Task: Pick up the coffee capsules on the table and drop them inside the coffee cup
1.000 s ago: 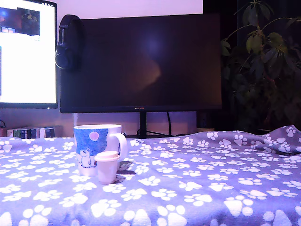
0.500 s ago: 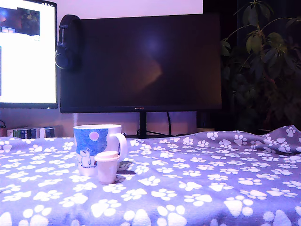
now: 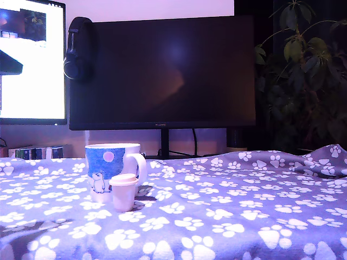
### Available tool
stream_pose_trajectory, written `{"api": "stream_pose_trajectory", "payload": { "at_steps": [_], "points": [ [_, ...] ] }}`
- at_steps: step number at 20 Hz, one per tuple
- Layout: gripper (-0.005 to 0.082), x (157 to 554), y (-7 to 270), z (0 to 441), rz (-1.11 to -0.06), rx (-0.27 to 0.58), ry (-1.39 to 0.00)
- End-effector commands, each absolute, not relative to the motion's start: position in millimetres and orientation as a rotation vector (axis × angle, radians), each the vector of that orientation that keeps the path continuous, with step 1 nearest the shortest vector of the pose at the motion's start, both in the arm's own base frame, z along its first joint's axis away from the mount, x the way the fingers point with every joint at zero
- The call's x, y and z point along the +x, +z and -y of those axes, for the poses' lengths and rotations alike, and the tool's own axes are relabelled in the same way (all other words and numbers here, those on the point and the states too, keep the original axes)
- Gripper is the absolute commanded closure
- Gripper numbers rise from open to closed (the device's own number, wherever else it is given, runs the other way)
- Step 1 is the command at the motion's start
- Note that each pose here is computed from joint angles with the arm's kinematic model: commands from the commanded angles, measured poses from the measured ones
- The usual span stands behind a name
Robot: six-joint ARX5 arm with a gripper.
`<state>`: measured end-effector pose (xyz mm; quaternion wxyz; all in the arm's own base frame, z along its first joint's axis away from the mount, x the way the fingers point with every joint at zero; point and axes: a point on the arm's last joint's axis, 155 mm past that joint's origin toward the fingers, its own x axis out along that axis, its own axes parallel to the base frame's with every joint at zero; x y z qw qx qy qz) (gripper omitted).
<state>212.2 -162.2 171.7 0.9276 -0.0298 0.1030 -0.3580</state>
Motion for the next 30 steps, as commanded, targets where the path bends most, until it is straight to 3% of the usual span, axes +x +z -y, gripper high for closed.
{"api": "stream_pose_trajectory", "payload": {
  "at_steps": [1,7,15,21,22,23,25,26,30],
  "points": [
    [0.079,209.8,162.1,167.2,-0.223,-0.04,-0.753],
    [0.079,194.5,133.6,183.1,-0.263,-0.014,-0.832],
    [0.079,174.2,117.4,198.9,-0.297,0.023,-0.929],
    [0.0774,172.4,108.8,197.2,-0.334,0.031,-0.924],
    [0.0723,172.5,108.8,197.2,-0.334,0.03,-0.923],
    [0.0615,173.2,109.0,196.7,-0.333,0.029,-0.918],
    [0.0278,178.3,108.3,192.7,-0.339,0.019,-0.88],
    [0.0176,179.5,107.8,191.5,-0.341,0.018,-0.871],
    [0.0152,180.7,107.7,190.6,-0.339,0.021,-0.863]
  ]
}}
